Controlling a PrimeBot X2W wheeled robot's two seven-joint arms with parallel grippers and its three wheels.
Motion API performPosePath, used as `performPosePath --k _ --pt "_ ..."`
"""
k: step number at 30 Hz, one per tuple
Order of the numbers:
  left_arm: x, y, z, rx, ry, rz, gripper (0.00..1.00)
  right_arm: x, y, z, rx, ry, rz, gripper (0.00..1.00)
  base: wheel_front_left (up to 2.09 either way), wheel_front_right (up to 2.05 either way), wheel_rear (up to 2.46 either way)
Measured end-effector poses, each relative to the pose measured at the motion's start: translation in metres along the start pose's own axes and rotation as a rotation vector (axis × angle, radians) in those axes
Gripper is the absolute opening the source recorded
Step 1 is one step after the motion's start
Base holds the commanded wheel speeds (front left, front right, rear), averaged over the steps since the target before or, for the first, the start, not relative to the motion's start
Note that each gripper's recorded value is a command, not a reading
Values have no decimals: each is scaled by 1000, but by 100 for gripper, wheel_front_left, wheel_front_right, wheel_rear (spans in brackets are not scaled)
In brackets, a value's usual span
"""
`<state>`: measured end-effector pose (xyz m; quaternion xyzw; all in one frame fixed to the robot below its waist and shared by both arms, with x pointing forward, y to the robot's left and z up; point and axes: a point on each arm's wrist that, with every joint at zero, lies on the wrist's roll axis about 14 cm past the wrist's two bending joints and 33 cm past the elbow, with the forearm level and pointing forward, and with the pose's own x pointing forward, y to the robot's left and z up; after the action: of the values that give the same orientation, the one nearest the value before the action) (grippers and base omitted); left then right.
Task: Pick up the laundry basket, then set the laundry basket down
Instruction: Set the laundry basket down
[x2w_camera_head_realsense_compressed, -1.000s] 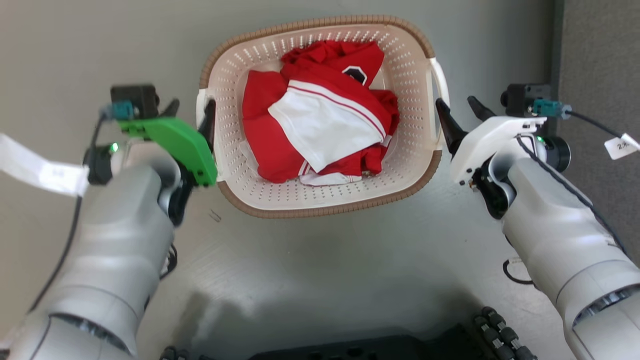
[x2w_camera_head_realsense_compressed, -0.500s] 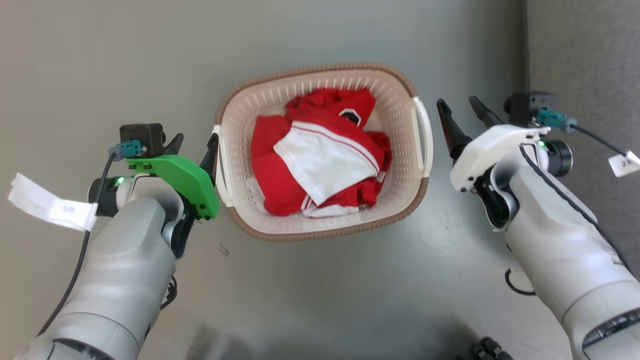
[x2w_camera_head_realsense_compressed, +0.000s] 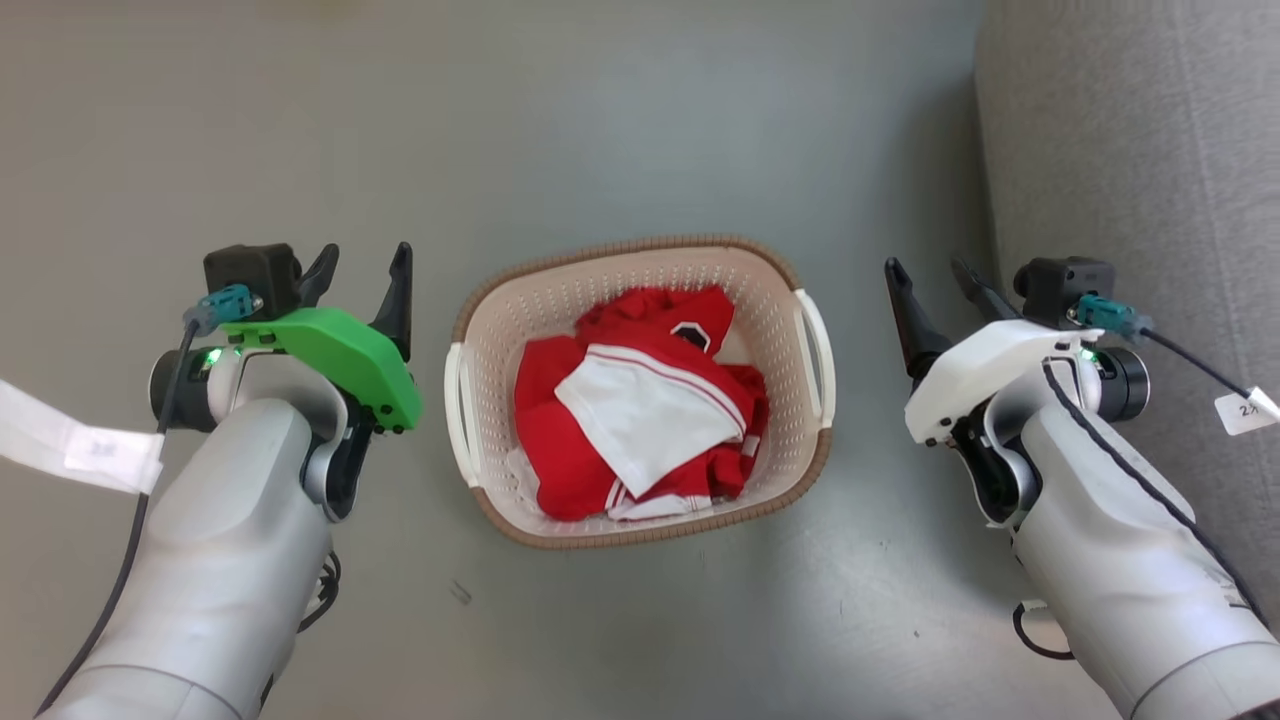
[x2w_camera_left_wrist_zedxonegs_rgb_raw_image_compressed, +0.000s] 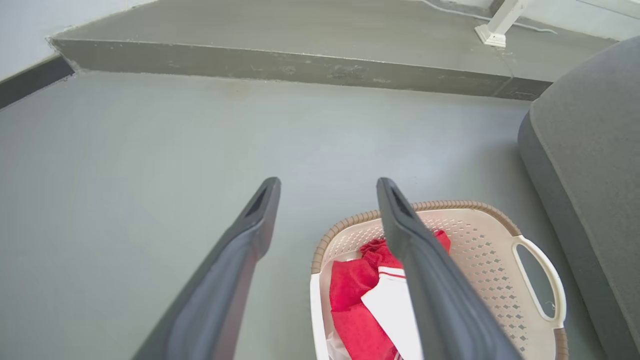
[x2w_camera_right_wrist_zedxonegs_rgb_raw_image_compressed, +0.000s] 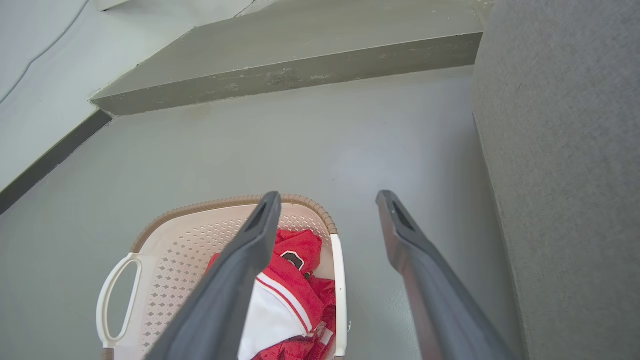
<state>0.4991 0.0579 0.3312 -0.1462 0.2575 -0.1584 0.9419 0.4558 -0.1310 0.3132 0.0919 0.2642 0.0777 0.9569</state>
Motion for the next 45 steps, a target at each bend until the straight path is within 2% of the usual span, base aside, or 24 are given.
performPosePath --k 12,22,29,40,45 --pt "-42 -26 72 78 -229 -17 100 -44 5 78 -64 -250 -16 100 0 0 0" --pt "-84 -55 108 137 -385 -52 100 -87 8 111 -95 -390 -40 100 0 0 0" --pt "-112 -62 102 147 -419 -56 100 -113 10 121 -107 -459 -50 100 0 0 0" --pt "-145 -53 76 103 -413 -16 100 -134 9 94 -97 -430 -62 100 0 0 0" --pt "-157 -48 71 92 -422 5 100 -137 15 95 -101 -445 -45 100 0 0 0"
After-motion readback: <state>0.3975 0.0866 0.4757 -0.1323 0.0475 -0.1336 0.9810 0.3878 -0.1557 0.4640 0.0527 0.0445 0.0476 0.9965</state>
